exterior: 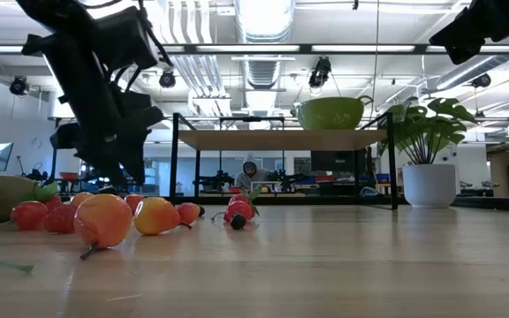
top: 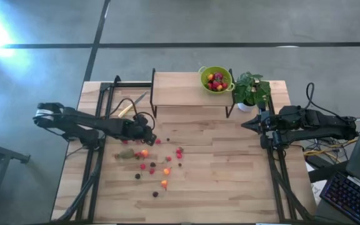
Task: Build produce basket
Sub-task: Move the pear to the center of the table
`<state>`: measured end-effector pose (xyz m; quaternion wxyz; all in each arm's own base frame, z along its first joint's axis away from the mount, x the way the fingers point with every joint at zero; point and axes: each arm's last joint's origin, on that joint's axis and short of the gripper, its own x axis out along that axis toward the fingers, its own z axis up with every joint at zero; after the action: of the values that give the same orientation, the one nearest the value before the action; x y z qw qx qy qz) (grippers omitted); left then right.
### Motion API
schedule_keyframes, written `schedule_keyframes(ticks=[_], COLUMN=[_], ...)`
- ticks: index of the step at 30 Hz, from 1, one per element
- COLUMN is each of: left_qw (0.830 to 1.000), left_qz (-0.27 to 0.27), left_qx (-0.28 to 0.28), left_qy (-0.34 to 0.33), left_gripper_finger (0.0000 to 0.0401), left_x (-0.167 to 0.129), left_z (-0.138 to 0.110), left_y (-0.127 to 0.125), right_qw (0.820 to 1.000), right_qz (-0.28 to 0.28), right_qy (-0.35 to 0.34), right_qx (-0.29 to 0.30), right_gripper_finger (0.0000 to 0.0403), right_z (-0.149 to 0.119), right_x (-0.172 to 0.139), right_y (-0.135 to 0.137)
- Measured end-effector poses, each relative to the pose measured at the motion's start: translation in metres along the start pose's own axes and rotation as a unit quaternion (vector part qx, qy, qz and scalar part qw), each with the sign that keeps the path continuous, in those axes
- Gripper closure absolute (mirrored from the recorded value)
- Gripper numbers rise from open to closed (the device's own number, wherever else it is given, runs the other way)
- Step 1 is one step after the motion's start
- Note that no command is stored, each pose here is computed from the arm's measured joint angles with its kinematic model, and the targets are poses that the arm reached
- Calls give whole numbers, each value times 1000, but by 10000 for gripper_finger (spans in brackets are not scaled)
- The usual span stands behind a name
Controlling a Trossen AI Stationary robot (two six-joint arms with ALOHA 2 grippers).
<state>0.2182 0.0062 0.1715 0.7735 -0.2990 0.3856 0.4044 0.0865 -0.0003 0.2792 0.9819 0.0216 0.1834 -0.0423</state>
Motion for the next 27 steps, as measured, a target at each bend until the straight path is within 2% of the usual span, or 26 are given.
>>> schedule_keyframes(ticks=[9, 19, 27], left_qw=[1000, 999, 999], left_qz=[-15, 14, 19], left_qx=[-18, -12, -11], left_qy=[9, 32, 28], left_gripper_finger=[177, 177, 186], left_x=[10, 32, 36], left_z=[-2, -11, -12], left_y=[-8, -11, -13], right_qw=[1000, 1000, 1000], right_qz=[0, 0, 0], right_qy=[0, 0, 0], right_qx=[0, 0, 0], right_gripper_finger=[394, 394, 394], right_z=[0, 0, 0], right_x=[0, 0, 0], right_y=[0, 0, 0])
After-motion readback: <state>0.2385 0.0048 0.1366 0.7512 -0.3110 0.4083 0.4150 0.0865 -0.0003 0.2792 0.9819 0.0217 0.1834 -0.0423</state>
